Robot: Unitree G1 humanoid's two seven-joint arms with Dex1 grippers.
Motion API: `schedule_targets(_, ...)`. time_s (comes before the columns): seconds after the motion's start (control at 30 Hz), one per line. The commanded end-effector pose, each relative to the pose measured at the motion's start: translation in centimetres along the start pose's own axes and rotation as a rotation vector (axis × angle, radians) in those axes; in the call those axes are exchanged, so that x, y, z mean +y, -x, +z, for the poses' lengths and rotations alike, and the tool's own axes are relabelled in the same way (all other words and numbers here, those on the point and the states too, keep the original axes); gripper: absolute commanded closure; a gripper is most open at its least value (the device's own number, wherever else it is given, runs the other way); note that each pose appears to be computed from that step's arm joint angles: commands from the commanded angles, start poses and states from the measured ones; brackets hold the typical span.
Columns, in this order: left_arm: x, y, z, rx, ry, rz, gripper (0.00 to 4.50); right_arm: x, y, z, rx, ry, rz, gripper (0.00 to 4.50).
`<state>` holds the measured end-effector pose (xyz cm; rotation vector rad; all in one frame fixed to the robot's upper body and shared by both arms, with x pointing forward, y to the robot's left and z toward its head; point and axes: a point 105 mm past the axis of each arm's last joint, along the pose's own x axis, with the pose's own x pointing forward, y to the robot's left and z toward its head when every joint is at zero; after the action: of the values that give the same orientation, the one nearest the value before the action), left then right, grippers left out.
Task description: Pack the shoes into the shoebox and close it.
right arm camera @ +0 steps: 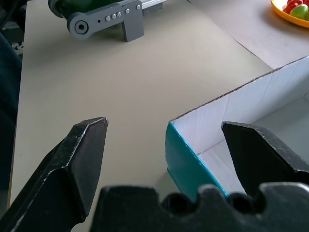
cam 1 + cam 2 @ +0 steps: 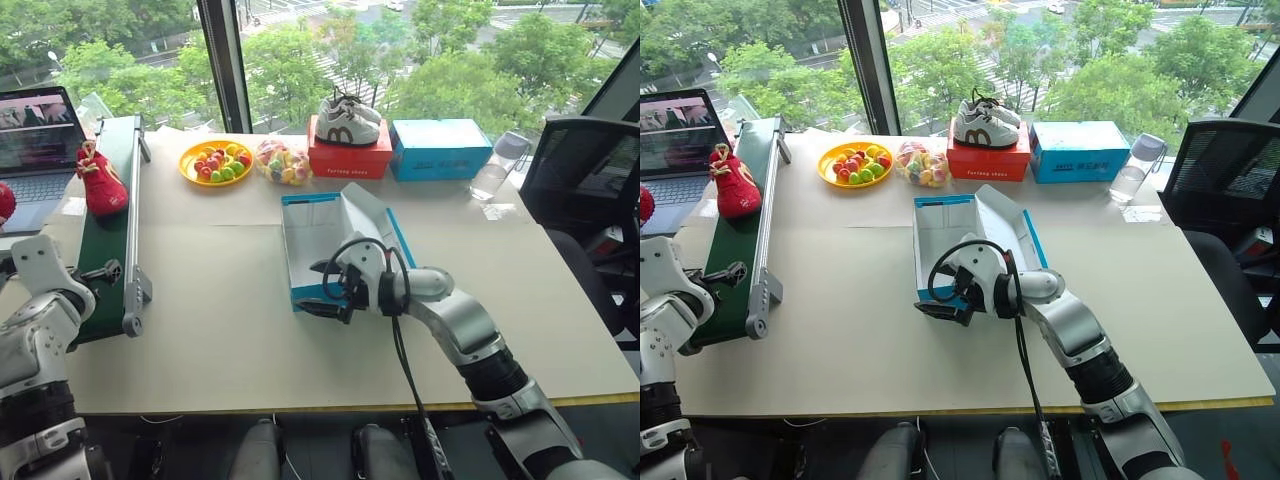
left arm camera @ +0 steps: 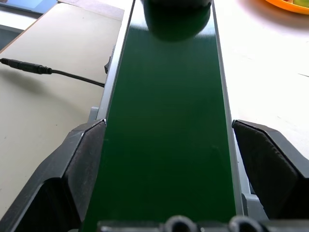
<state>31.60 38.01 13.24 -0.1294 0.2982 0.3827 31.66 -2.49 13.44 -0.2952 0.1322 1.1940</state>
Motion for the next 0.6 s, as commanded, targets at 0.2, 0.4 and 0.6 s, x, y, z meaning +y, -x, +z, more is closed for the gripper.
schedule_targets(0.2,0.2,0.2,2.0,-0.058,-0.032,0.014,0.0,-0.8,0.8,0.7,-0.033,0.026,-0.036,0.06)
schedule_targets(0.4,0.1,0.4,2.7,-0.081,-0.035,0.011,0.0,-0.8,0.7,0.5,-0.024,0.026,-0.038,0.06)
schedule_targets(0.6,-0.1,0.4,2.8,-0.089,-0.043,0.011,0.0,-0.7,0.7,0.5,-0.025,0.025,-0.039,0.06)
